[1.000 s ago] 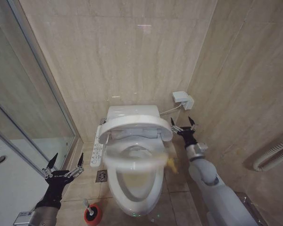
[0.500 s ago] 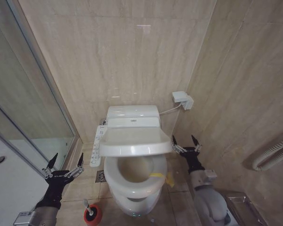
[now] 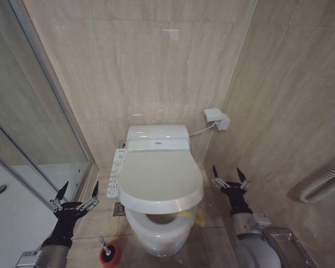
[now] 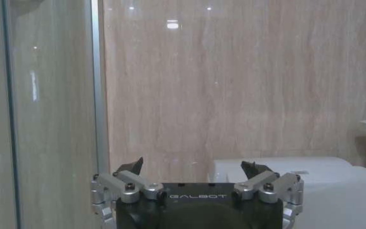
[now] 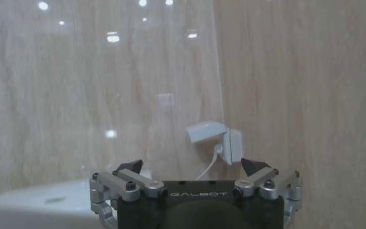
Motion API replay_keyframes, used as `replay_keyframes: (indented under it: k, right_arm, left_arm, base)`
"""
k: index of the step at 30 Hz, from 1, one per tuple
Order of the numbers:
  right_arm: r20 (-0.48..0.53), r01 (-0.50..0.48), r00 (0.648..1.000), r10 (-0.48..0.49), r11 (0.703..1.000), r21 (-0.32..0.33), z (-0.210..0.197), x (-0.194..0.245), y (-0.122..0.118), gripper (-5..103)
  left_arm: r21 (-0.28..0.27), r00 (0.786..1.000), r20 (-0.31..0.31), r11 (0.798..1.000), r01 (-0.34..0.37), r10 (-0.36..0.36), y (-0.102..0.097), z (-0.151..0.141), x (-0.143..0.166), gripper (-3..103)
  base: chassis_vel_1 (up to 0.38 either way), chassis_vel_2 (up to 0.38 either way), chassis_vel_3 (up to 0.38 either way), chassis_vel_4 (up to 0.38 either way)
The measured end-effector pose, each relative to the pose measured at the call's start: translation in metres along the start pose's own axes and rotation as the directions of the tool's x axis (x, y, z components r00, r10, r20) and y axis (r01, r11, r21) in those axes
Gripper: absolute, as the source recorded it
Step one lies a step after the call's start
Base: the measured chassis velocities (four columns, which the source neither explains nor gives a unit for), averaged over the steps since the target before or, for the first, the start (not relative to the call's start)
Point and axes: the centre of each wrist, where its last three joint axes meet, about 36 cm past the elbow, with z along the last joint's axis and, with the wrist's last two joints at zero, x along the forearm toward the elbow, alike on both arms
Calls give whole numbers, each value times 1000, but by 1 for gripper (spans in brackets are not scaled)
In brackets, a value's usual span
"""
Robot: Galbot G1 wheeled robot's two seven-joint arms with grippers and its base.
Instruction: Open the toilet lid, clean the toilet bowl with a toilet brush, close the toilet lid, and flush.
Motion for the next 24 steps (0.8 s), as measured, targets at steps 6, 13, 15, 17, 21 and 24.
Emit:
replay_keyframes:
  k: [6, 13, 15, 17, 21, 24]
  right_arm:
    - [23, -13, 1000, 13, 1000, -4, -11, 7, 8, 100]
    - [35, -5, 999, 5, 1000, -8, -19, 14, 15, 100]
    - [34, -1, 999, 2, 1000, -7, -20, 15, 17, 100]
    - [31, 5, 1000, -5, 1000, -5, -20, 15, 19, 100]
    - [29, 12, 1000, -12, 1000, -1, -17, 13, 21, 100]
    - [24, 17, 1000, -18, 1000, 4, -15, 12, 21, 100]
  left_arm:
    - [0, 1000, 0, 1000, 0, 0, 0, 0, 0, 100]
    - [0, 1000, 0, 1000, 0, 0, 0, 0, 0, 100]
    - [0, 1000, 0, 1000, 0, 0, 0, 0, 0, 100]
    - [0, 1000, 0, 1000, 0, 0, 0, 0, 0, 100]
    - [0, 1000, 0, 1000, 0, 0, 0, 0, 0, 100]
    - [0, 1000, 0, 1000, 0, 0, 0, 0, 0, 100]
  base:
    - [0, 0, 0, 0]
    - [0, 0, 0, 0]
    - [0, 0, 0, 0]
    - [0, 0, 0, 0]
    - [0, 0, 0, 0]
    - [0, 0, 0, 0]
